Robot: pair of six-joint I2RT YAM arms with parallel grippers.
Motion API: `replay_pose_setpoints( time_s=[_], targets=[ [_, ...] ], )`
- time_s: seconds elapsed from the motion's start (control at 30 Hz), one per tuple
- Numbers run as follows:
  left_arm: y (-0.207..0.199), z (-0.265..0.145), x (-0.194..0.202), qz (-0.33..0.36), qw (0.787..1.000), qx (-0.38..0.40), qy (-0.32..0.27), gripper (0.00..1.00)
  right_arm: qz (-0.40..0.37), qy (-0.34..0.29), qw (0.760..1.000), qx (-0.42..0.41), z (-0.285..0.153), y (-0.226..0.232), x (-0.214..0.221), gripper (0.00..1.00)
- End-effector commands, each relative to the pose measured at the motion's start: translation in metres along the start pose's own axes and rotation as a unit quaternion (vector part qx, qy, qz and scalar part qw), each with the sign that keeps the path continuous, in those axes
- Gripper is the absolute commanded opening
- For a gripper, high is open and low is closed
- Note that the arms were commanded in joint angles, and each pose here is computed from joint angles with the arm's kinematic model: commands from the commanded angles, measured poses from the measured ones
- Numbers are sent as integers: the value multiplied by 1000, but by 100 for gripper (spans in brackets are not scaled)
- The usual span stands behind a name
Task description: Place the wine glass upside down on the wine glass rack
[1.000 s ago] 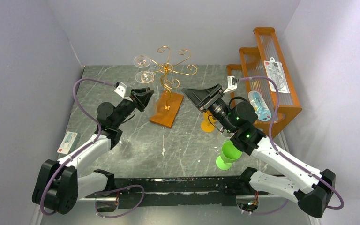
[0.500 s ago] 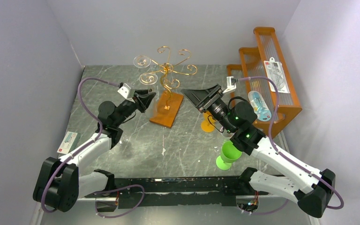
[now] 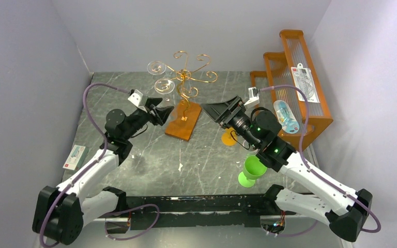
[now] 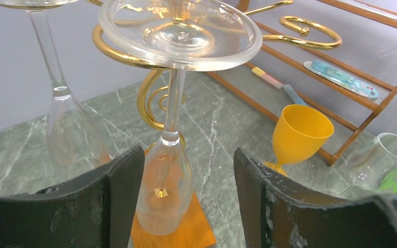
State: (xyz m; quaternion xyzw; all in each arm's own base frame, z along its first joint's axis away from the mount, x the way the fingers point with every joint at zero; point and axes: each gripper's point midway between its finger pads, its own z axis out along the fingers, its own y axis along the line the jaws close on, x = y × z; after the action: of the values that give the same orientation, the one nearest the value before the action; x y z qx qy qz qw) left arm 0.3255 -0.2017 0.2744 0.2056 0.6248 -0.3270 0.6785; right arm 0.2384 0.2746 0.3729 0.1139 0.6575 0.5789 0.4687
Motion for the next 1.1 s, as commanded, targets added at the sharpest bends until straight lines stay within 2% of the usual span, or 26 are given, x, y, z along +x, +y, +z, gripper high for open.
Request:
replay_pose_setpoints(
  time_s=[0.0,0.1,0.23,0.27,0.3,0.33,0.5,0.67,0.87,0.93,1.07],
  targets=[
    [7,-12,-2,-14,998,-45,33,69,-36,2,999,39,-14,-11,-5,65],
    [15,-25,0,-31,994,-89,55,71,-70,-1,995,75,-25,-26,-9,66],
    [15,-44,3,-54,988,-119,77,77,-108,-4,986,128,-38,-49,-13,74],
    [15,-50,4,-58,987,-128,84,80,-117,-1,983,144,-42,-57,-12,75],
    [14,-55,2,-61,986,-133,85,96,-126,0,979,158,-45,-63,-13,76],
    [14,-60,-1,-63,985,-142,82,98,-133,1,976,172,-47,-69,-13,76],
    [15,-85,-18,-74,979,-181,57,98,-176,-1,953,248,-55,-100,-20,76],
    [17,-97,-32,-86,974,-207,23,98,-229,27,910,344,-58,-139,-19,73],
    [15,-98,-39,-100,974,-205,0,98,-266,38,866,421,-50,-177,-18,65],
    [15,-97,-40,-105,973,-206,-2,98,-264,37,859,438,-48,-188,-18,64],
    [17,-95,-39,-117,970,-213,6,98,-258,52,859,440,-38,-206,-12,62]
  ],
)
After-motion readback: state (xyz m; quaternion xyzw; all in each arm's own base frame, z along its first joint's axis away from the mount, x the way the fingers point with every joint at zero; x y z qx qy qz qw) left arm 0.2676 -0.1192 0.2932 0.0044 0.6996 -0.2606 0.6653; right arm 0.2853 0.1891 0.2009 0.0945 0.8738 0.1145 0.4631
